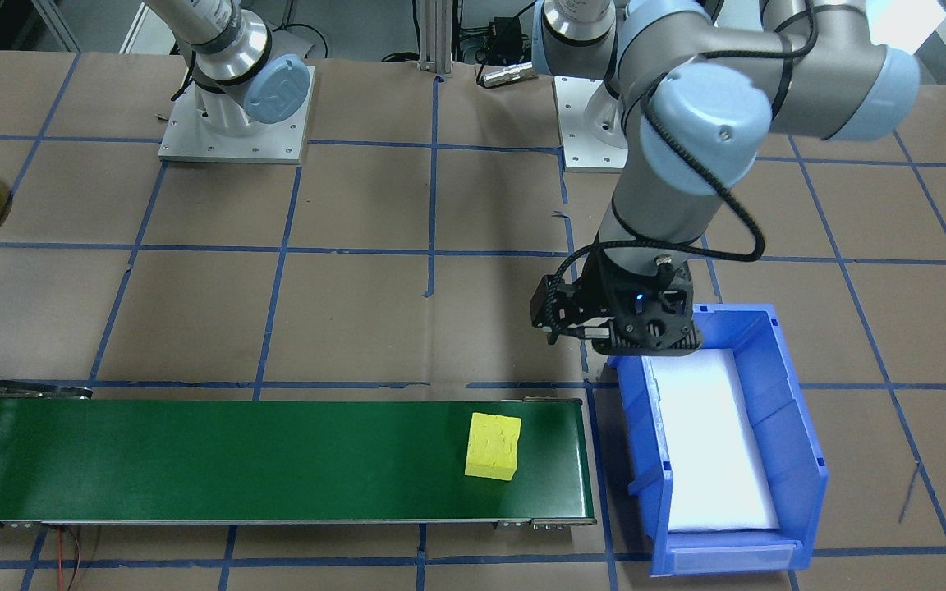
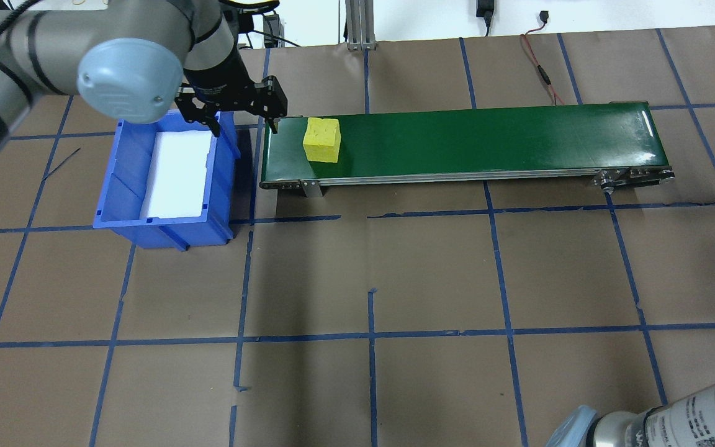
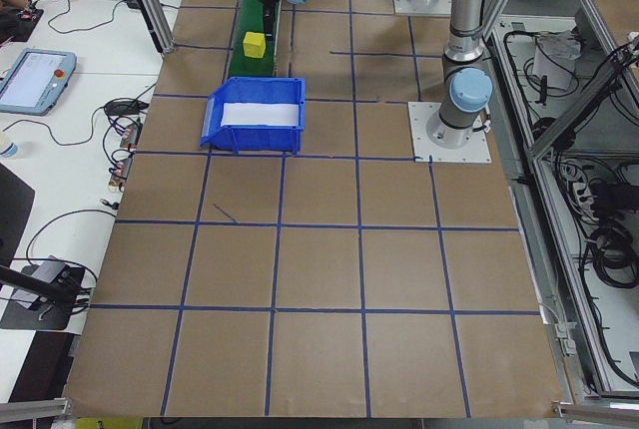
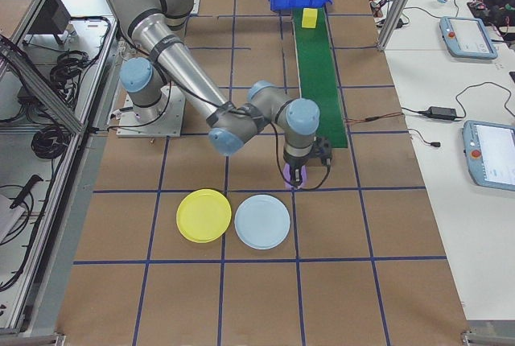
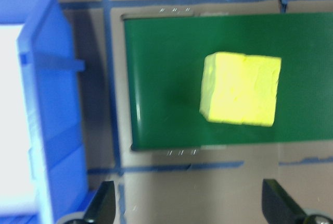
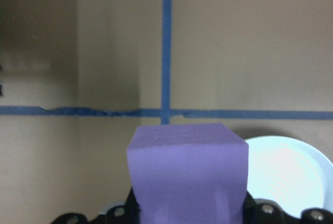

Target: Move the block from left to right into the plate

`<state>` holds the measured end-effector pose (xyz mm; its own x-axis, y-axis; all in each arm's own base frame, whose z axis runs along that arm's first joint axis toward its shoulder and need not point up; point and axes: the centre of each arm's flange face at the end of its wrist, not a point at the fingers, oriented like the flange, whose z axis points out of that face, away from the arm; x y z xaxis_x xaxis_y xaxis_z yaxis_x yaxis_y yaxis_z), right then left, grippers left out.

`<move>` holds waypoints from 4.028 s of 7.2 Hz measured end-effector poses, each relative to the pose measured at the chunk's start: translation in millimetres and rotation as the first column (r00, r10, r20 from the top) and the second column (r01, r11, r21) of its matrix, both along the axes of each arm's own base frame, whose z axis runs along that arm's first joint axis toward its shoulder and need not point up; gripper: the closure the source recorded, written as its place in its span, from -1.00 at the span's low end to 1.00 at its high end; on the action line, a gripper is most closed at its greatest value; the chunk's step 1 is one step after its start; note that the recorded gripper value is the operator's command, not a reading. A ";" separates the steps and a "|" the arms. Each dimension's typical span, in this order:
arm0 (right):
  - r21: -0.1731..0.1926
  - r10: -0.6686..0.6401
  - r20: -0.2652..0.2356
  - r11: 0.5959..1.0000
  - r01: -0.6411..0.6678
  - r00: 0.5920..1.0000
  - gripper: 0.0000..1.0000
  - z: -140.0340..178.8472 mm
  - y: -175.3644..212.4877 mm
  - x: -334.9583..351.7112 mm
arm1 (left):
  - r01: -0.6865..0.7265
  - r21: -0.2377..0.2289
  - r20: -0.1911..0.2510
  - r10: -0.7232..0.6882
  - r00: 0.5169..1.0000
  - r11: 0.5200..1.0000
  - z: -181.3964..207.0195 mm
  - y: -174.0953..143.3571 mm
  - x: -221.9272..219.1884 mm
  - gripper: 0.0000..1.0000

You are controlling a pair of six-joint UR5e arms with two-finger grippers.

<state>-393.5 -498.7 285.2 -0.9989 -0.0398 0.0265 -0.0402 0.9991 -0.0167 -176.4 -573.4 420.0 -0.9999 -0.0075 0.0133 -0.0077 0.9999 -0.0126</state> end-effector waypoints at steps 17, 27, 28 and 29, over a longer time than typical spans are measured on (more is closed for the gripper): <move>-0.042 -0.260 0.095 0.963 0.264 0.961 -0.99 82.1 -92.7 455.3 | 0.031 -0.035 0.044 -0.029 0.999 0.999 105.9 86.0 63.9 -1.00; 0.015 -0.395 0.263 0.914 0.405 0.880 0.20 -26.7 -159.0 566.6 | 0.034 -0.039 0.049 -0.032 0.998 0.999 107.2 88.3 63.2 -1.00; -0.015 -0.360 0.208 0.929 0.371 0.909 0.30 -28.3 -157.4 560.7 | 0.034 -0.039 0.049 -0.033 0.998 0.999 107.3 88.4 62.9 -1.00; -0.044 -0.342 0.164 0.935 0.353 0.925 0.30 -21.7 -156.3 553.5 | 0.035 -0.040 0.049 -0.033 0.998 0.999 107.5 88.7 62.8 -1.00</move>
